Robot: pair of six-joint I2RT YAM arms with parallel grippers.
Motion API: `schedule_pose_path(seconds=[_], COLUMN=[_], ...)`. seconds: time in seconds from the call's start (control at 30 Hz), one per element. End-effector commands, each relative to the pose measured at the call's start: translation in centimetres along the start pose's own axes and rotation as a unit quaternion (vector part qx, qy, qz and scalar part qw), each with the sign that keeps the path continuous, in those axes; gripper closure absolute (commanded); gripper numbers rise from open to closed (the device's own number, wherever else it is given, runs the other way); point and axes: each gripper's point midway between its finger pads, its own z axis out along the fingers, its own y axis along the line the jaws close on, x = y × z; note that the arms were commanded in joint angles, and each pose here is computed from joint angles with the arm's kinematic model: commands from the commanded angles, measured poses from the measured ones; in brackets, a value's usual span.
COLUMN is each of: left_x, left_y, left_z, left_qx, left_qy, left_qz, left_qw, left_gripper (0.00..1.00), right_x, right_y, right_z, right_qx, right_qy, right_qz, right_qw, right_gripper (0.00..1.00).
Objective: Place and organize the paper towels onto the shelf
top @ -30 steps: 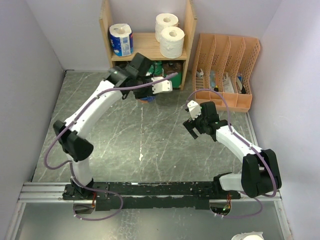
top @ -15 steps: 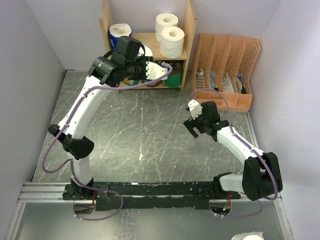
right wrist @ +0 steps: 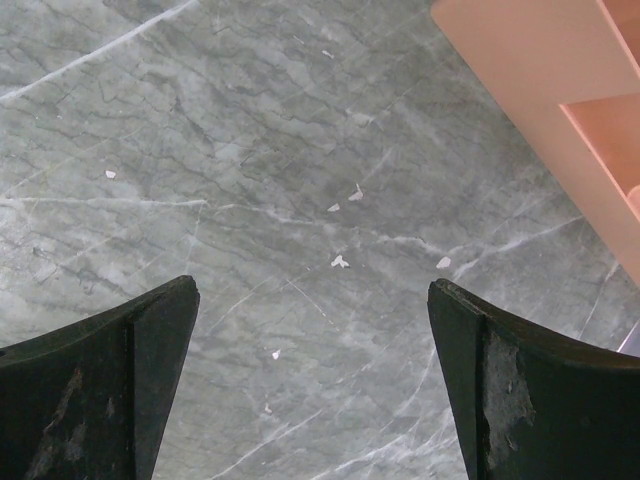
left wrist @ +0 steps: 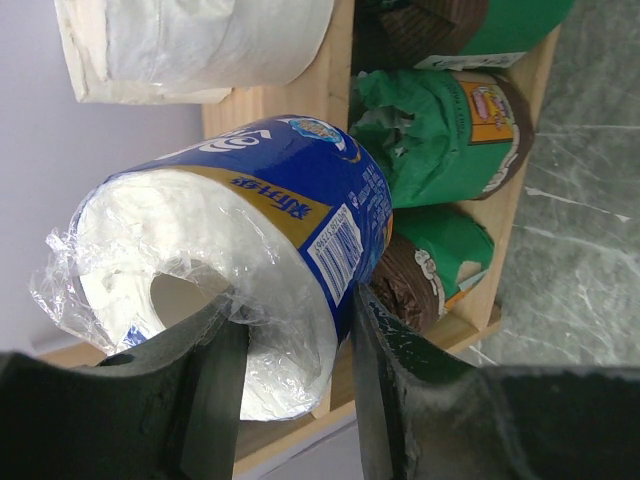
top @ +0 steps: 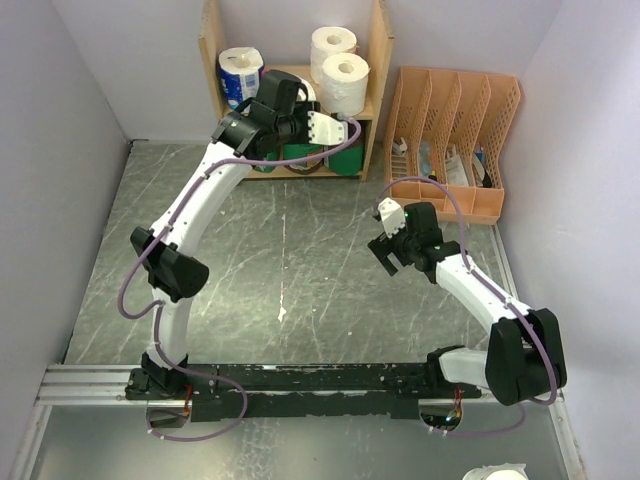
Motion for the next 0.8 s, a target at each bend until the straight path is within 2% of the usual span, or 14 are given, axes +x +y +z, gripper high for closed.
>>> schedule_pose_path(seconds=[0.0, 0.17, 0.2, 0.3, 0.43, 0.77], left_x=[-0.2, 1.0, 1.1, 1.2, 1.1, 0.8], left_y=[5.5, 5.9, 5.9, 6.6, 6.4, 5.2], left_z=[-1.5, -0.8, -0.7, -0.6, -0.2, 1.2], left_qx=[-0.096, -0.109, -0.111, -0.133, -0.138, -0.119], left_qy=[-0.010, 0.004, 0.006, 0.008, 0.013, 0.015], left_qz=[-0.009, -0.011, -0.012, -0.021, -0.018, -0.007], left_qw=[0.995, 0.994, 0.994, 0.991, 0.990, 0.993], left_gripper=[0.93, 0.90, 0.86, 0.65, 0.49, 0.45], right_x=[-0.2, 0.0, 0.0, 0.0, 0.1, 0.3], right_y=[-0.3, -0.3, -0.3, -0.4, -0.5, -0.3], right_z=[-0.5, -0.3, -0.2, -0.2, 0.0, 0.1], right_qx=[0.006, 0.005, 0.004, 0.007, 0.008, 0.005], right_qy=[-0.011, -0.007, -0.006, -0.005, -0.002, 0.001], right_qz=[0.008, 0.008, 0.008, 0.009, 0.009, 0.009], right_qw=[1.000, 1.000, 1.000, 1.000, 1.000, 1.000], right_gripper=[0.01, 0.01, 0.01, 0.02, 0.02, 0.02])
